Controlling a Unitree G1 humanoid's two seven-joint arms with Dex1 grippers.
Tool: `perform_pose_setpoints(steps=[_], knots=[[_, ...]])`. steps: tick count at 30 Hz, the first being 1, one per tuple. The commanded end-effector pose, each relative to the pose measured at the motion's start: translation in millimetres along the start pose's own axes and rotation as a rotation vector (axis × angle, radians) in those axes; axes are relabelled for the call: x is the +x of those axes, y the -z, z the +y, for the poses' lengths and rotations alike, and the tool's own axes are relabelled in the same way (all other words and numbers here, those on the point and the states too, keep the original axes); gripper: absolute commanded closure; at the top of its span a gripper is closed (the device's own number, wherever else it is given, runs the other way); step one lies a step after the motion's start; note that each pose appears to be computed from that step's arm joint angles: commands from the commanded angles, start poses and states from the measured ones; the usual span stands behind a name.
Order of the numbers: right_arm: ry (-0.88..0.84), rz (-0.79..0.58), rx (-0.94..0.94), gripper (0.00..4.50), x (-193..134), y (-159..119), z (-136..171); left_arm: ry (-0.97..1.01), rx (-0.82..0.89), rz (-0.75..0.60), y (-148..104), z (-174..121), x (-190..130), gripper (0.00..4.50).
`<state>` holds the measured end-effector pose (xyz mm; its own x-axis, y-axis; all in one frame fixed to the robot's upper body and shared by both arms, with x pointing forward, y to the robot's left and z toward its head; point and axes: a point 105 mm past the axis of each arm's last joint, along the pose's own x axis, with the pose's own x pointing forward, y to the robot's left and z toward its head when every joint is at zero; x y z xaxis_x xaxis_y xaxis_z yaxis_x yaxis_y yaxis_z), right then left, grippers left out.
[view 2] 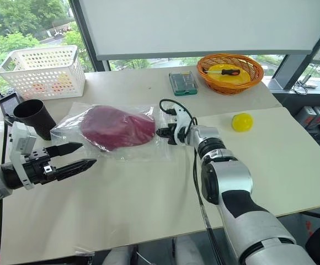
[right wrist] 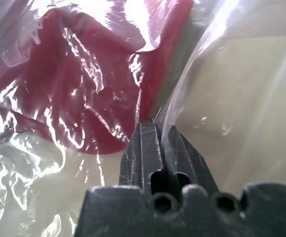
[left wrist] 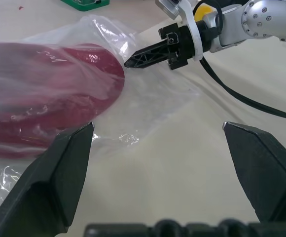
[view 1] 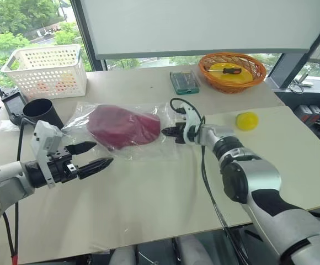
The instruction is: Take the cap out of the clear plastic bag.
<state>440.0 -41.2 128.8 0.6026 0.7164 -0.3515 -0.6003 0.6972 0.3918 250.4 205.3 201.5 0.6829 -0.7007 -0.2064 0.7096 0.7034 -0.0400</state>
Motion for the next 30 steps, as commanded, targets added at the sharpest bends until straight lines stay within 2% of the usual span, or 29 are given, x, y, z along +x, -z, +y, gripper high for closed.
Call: perform_pose_setpoints(steps=[1,6,13,16,21,24,30], knots=[[-0.052,-0.069,0.047,4.49,2,-17,14,0.000,0.038,-0.032,-8,0,-1,0.00],[-0.052,-0.093,0.106,4.49,3,-17,13,0.002,0.041,-0.031,-8,-1,0,0.00],[0.074,-0.220,0.259,4.49,-8,-34,-10,0.010,0.041,-0.024,-7,-2,3,0.00],[0.029,-0.199,0.309,4.49,-5,-32,1,0.017,0.044,-0.019,-7,-2,4,0.00],[-0.127,-0.095,0.326,4.49,2,-12,48,0.019,0.049,-0.015,-10,0,5,0.00],[-0.257,-0.006,0.276,4.49,-4,12,100,0.018,0.053,-0.010,-11,3,4,0.00],[-0.397,0.117,0.208,4.49,-4,46,168,0.021,0.062,-0.006,-13,4,3,0.00]])
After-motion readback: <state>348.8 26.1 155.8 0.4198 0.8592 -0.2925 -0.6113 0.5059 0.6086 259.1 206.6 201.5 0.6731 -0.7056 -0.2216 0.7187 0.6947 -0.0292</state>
